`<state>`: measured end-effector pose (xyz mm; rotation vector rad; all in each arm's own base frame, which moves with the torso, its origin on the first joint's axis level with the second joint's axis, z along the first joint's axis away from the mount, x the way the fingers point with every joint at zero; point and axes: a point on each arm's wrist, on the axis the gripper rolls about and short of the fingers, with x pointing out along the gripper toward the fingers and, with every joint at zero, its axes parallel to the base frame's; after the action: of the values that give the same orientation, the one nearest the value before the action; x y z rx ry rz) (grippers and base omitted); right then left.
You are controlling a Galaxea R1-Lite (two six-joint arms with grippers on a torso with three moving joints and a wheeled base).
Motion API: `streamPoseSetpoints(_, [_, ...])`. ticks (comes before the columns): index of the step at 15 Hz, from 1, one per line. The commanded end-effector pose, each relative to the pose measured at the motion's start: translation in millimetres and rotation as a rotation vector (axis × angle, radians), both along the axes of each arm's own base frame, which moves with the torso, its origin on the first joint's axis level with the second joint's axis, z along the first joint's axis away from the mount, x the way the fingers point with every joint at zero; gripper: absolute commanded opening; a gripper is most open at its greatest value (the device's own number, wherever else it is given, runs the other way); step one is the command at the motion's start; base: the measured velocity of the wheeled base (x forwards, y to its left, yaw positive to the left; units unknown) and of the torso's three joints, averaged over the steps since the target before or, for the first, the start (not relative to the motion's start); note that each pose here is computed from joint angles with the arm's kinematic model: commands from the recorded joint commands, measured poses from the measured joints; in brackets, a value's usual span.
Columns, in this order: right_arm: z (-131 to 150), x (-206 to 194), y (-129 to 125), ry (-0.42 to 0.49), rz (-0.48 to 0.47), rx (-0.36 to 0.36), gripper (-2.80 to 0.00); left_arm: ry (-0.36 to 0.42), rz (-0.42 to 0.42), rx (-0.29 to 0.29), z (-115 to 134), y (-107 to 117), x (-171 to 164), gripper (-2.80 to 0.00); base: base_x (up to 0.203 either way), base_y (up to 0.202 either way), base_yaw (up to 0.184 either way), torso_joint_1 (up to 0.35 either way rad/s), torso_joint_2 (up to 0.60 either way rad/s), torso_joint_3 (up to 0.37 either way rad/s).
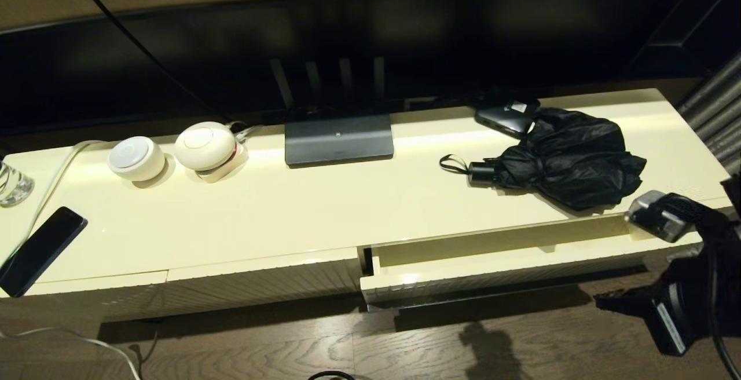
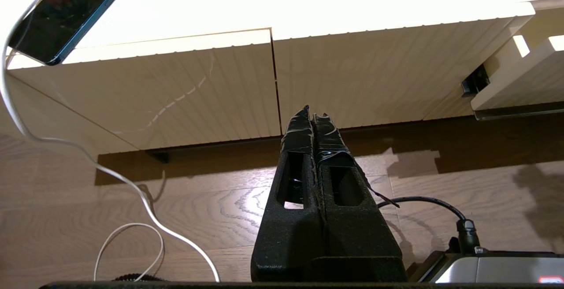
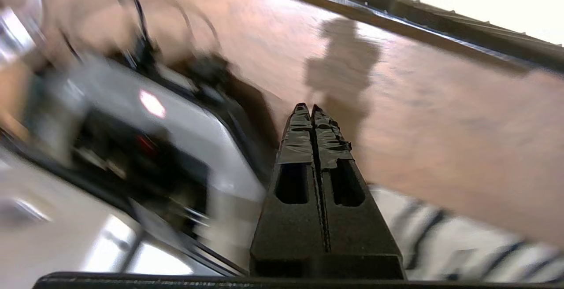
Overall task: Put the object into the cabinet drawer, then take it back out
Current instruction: Open the drawer
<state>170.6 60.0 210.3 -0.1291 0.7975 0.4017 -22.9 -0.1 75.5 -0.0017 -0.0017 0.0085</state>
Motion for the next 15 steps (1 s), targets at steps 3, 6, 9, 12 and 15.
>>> streamPoseSetpoints(3, [-14.2,43.1,15.7,0.16,-0.196,0.123,-2.8,0.003,0.001,0.0,-0.7,0.0,0.3,-2.8,0.0,0.0,0.0,0.0,0.0,0.0])
streamPoseSetpoints(6, [-14.6,62.9,20.9,0.178,-0.248,0.157,-2.8,0.003,0.001,0.0,-0.7,0.0,0.3,-2.8,0.0,0.0,0.0,0.0,0.0,0.0])
streamPoseSetpoints(9, [-15.0,76.0,24.5,0.184,-0.269,0.17,-2.8,0.004,0.001,0.0,-0.8,0.0,0.3,-2.8,0.0,0.0,0.0,0.0,0.0,0.0])
streamPoseSetpoints(12, [-14.3,82.4,26.3,0.174,-0.279,0.165,-2.8,0.003,0.001,0.0,-0.7,0.0,0.3,-2.8,0.0,0.0,0.0,0.0,0.0,0.0])
streamPoseSetpoints(15, [-19.6,92.2,28.4,0.148,-0.301,0.151,-2.8,0.003,0.001,0.0,-0.7,0.0,0.3,-2.8,0.0,0.0,0.0,0.0,0.0,0.0])
